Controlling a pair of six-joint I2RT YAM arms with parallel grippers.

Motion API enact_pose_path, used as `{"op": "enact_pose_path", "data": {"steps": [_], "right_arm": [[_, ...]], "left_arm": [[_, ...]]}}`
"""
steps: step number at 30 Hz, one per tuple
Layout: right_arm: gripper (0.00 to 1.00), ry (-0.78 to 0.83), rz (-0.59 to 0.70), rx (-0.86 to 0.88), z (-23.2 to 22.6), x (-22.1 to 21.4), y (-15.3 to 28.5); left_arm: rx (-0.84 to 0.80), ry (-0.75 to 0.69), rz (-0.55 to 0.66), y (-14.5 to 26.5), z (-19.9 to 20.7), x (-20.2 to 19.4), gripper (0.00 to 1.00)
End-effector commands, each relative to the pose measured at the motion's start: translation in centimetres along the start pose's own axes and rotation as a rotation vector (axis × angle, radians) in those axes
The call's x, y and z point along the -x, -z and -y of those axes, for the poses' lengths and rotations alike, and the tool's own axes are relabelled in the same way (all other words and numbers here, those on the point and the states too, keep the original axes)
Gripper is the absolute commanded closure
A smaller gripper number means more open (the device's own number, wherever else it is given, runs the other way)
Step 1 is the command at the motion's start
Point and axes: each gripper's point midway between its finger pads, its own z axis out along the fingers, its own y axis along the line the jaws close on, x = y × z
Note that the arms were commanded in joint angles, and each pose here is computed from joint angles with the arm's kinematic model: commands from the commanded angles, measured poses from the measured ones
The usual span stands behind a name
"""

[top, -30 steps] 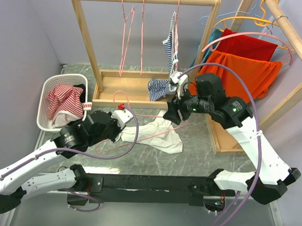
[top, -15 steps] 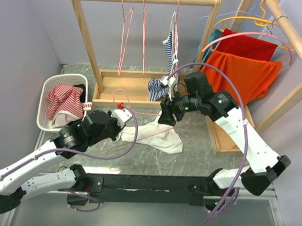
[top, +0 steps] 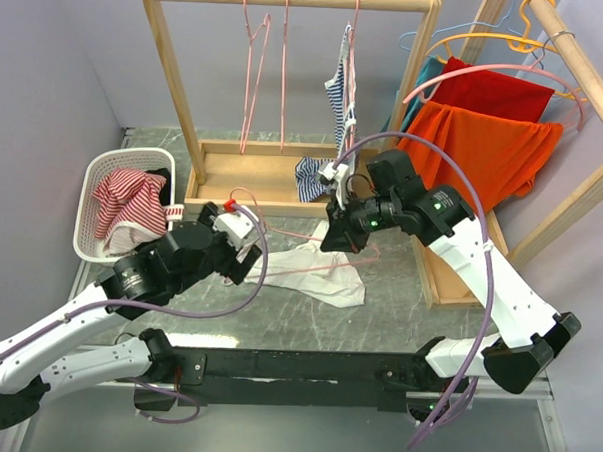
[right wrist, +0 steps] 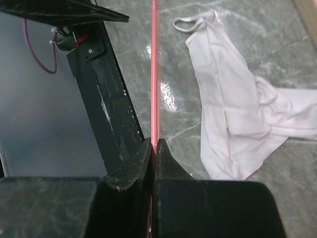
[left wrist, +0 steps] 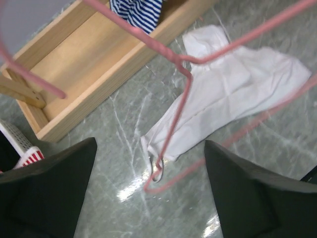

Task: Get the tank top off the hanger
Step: Place the hanger at the clothesline.

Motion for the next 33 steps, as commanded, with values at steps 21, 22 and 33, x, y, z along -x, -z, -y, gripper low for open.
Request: {"op": "enact_pose_path", "data": {"steps": [21,22,33], "right_arm": [[1.0,-0.556,0.399,-0.69,6.3,1.6,8.3],[1.0,-0.55,0.448,-0.726,6.5,2.8,9.5],[1.0,-0.462,0.496,-0.822,7.4,9.3,7.9]], "left_arm": [[0.356,0.389,0.269,4.0,-6.7,5.7,0.01],[0.362,0.396,0.272,3.9,-6.8,5.8,0.01],[0.403,0.442,0.176,1.4,-6.2,4.9,0.01]]}}
